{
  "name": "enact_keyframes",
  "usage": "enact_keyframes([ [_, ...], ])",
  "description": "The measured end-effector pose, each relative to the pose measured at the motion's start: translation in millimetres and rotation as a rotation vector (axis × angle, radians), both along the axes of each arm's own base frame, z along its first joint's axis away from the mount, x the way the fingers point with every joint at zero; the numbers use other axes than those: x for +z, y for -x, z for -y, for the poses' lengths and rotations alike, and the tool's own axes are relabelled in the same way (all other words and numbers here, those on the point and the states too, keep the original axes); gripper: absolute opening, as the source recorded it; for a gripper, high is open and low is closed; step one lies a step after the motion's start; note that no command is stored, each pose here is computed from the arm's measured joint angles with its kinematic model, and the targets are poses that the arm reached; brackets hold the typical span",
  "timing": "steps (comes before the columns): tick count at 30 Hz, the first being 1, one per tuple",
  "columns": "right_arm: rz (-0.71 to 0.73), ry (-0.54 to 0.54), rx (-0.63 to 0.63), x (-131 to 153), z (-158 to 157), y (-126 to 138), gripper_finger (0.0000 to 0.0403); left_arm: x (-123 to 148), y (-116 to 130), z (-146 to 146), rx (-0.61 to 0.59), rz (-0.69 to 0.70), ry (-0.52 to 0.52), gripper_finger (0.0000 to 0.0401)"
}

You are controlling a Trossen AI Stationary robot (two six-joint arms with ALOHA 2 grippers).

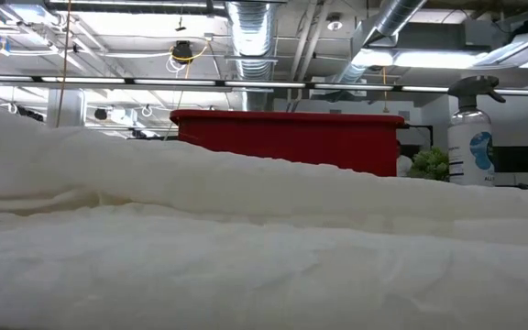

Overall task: Fold Laundry from Bin
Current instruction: Fold the white shirt in the red bin

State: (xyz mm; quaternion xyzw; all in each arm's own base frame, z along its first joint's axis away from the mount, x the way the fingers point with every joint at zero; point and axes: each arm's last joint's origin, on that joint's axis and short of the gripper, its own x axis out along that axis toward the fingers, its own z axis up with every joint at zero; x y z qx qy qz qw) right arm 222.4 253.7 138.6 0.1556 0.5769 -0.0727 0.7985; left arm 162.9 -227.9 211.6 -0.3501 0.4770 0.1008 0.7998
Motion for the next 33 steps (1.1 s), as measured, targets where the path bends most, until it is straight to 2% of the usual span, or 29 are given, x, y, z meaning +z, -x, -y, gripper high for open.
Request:
enact_keyframes([
  [11,0.005,0.003,0.01,0,-2,3,0.0203,2,15,12,0.044,-0.01,0.08,0.0],
  [17,0.006,0.001,0.011,0,-3,3,0.0203,2,19,13,0.089,0.032,0.068,0.0002],
  [20,0.005,0.001,0.011,0,-3,3,0.0203,2,18,13,0.097,0.031,0.074,0.0017],
  [25,0.005,0.001,0.011,0,-3,3,0.0203,3,18,14,0.148,0.035,0.12,0.0063],
  [27,0.005,0.001,0.011,0,-3,3,0.0203,5,15,15,0.193,0.093,0.13,0.0078],
  [30,0.005,0.001,0.011,0,-3,3,0.0203,6,13,10,0.3,0.226,0.073,0.009],
  [33,0.004,0.0,0.007,0,-3,3,0.0203,2,10,-5,0.381,0.229,-0.039,0.0092],
])
